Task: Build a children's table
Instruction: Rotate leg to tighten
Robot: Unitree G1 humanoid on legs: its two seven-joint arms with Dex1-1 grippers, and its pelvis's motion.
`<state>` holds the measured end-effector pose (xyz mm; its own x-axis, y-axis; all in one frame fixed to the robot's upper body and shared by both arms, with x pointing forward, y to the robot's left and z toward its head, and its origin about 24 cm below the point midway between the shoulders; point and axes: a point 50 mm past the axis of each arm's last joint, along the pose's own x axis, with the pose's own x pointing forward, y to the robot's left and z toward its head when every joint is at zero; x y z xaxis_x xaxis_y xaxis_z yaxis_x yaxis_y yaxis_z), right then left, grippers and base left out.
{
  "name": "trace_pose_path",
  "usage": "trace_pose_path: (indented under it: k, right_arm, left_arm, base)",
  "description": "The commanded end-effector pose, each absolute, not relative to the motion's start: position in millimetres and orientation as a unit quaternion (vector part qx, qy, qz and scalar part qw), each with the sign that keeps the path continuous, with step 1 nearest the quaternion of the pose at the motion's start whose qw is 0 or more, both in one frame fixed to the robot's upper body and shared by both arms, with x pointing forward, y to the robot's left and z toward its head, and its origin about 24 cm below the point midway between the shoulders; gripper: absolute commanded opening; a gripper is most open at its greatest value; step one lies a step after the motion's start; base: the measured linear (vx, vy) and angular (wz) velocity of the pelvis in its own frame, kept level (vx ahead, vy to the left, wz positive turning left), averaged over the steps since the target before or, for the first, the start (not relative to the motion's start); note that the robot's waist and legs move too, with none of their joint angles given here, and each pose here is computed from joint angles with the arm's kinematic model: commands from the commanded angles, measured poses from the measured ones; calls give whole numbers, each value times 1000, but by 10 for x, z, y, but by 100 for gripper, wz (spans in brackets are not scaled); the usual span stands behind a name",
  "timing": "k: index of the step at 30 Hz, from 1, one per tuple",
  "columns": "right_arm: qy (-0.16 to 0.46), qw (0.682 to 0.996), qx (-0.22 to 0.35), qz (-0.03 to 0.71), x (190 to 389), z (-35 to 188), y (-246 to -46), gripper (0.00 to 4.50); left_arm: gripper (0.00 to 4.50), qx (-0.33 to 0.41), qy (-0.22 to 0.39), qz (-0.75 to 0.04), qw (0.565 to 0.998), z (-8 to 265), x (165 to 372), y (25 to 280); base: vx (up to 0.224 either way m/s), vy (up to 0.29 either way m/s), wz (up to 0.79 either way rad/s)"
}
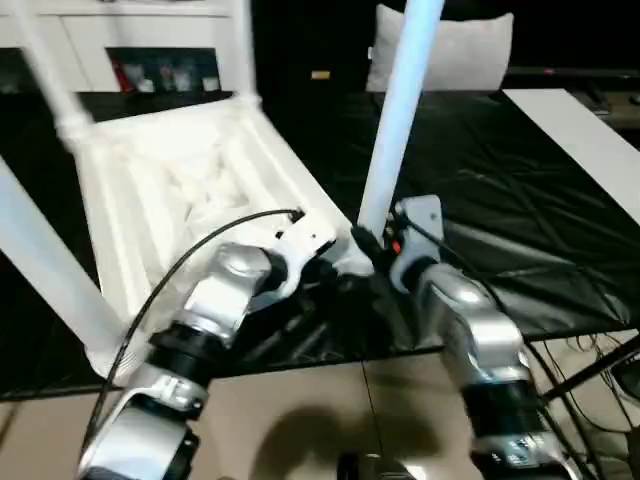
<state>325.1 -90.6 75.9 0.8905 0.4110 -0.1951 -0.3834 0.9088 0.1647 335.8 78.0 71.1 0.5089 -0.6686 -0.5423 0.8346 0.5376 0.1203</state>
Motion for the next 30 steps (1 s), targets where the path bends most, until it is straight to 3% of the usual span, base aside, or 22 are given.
trace_pose_path:
  k: [1,6,8,14,20,22,23,25,29,30]
  right_arm:
    - [154,946,86,274,3149,618,-520,228]
    - [130,952,88,265,3158,673,-662,281]
    - [117,951,88,271,3152,708,-744,281]
    - [78,936,37,340,3046,818,-1078,338]
    - [70,892,-24,446,2896,915,-1373,392]
    - [73,875,-37,476,2873,957,-1470,398]
    - [73,875,-38,478,2872,959,-1472,405]
    - [82,846,-57,523,2834,990,-1536,418]
    - [93,817,-67,565,2794,1007,-1570,431]
    - [99,794,-75,596,2761,1013,-1581,431]
  left_arm:
    - [0,186,167,-484,839,920,3317,437]
    - [0,209,171,-484,832,856,3315,560]
    - [0,210,174,-488,829,827,3309,614]
    - [0,232,177,-534,794,732,3242,809]
    - [0,260,186,-599,735,684,3160,981]
    - [0,284,187,-632,697,670,3121,1036]
    - [0,284,187,-633,695,670,3118,1038]
    - [0,301,189,-671,651,666,3067,1087]
    - [0,314,185,-687,629,680,3068,1109]
    - [0,323,189,-700,608,684,3059,1129]
  base:
    - [0,0,0]
    - [0,0,0]
    - [0,0,0]
    - [0,0,0]
    - [0,0,0]
    - [0,0,0]
    - [0,0,0]
    - [0,0,0]
    - [0,0,0]
    - [0,0,0]
